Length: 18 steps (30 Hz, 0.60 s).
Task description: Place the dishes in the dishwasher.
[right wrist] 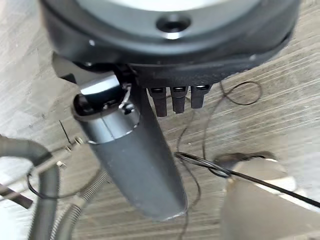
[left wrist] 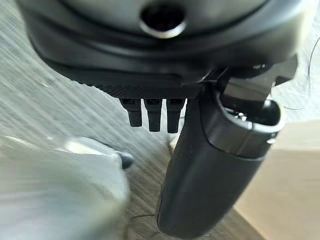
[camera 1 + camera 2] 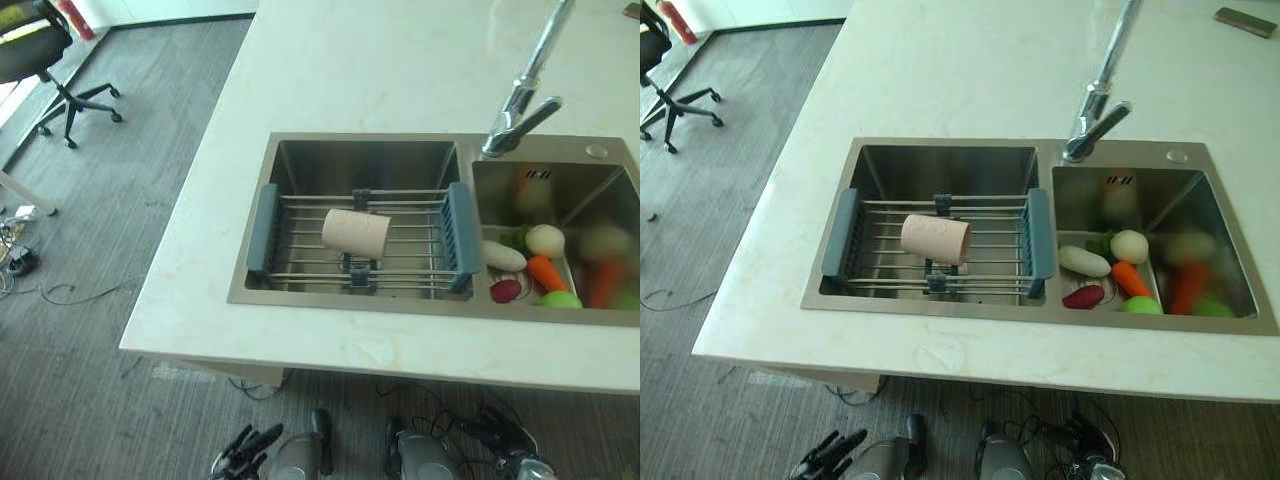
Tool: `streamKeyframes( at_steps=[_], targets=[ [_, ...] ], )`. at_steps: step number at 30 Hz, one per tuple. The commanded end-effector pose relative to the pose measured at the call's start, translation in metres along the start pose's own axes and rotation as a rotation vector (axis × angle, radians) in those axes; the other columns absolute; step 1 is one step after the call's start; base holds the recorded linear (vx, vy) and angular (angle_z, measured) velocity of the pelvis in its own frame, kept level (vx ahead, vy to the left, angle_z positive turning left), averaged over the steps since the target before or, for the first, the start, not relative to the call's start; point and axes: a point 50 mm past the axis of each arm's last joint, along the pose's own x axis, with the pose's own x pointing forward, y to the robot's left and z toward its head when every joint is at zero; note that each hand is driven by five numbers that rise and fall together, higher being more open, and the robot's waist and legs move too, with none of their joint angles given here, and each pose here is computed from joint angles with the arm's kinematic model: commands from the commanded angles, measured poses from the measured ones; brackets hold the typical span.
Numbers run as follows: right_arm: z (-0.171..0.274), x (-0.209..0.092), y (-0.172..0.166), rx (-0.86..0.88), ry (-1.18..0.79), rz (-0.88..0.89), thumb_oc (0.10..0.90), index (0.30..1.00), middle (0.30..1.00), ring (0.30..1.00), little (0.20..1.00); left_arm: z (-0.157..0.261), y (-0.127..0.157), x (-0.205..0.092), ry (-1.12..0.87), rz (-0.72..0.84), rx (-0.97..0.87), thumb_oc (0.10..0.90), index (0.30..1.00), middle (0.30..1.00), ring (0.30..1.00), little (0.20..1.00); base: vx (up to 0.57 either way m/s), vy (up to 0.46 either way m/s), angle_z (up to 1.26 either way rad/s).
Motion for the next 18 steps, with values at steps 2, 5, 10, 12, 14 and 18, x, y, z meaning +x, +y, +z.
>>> streamKeyframes(
  at_steps=[2,5,10,12,14,18],
  targets=[
    [0.006,-0.001,-0.006,-0.051,-0.042,0.001,0.8,0.9,0.9,0.9,0.9,0.011,0.018,-0.005,-0.131,0.056,-0.136,0.8,0.9,0.9,0.9,0.9,0.02,0.013,-0.01],
    [0.005,-0.002,-0.011,-0.046,-0.031,-0.015,0.8,0.9,0.9,0.9,0.9,0.021,0.027,-0.007,-0.223,0.129,-0.255,0.8,0.9,0.9,0.9,0.9,0.02,0.018,-0.05],
    [0.01,-0.007,-0.043,0.008,-0.032,-0.08,0.8,0.9,0.9,0.9,0.9,0.106,0.116,-0.049,-0.654,0.604,-0.352,0.8,0.9,0.9,0.9,0.9,0.02,0.035,-0.04],
    [0.006,-0.01,-0.048,0.013,-0.025,-0.098,0.8,0.9,0.9,0.9,0.9,0.142,0.134,-0.073,-0.824,0.729,-0.272,0.8,0.9,0.9,0.9,0.9,-0.01,0.045,-0.01],
    [-0.002,-0.012,-0.048,0.029,-0.013,-0.115,0.8,0.9,0.9,0.9,0.9,0.19,0.144,-0.108,-1.075,0.849,-0.178,0.8,0.9,0.9,0.9,0.9,-0.03,0.033,-0.04],
    [-0.015,-0.014,-0.043,0.037,0.017,-0.121,0.8,0.9,0.9,0.9,0.9,0.29,0.126,-0.193,-1.589,0.823,0.031,0.8,0.9,0.9,0.9,0.9,-0.01,0.004,-0.02]
  ],
)
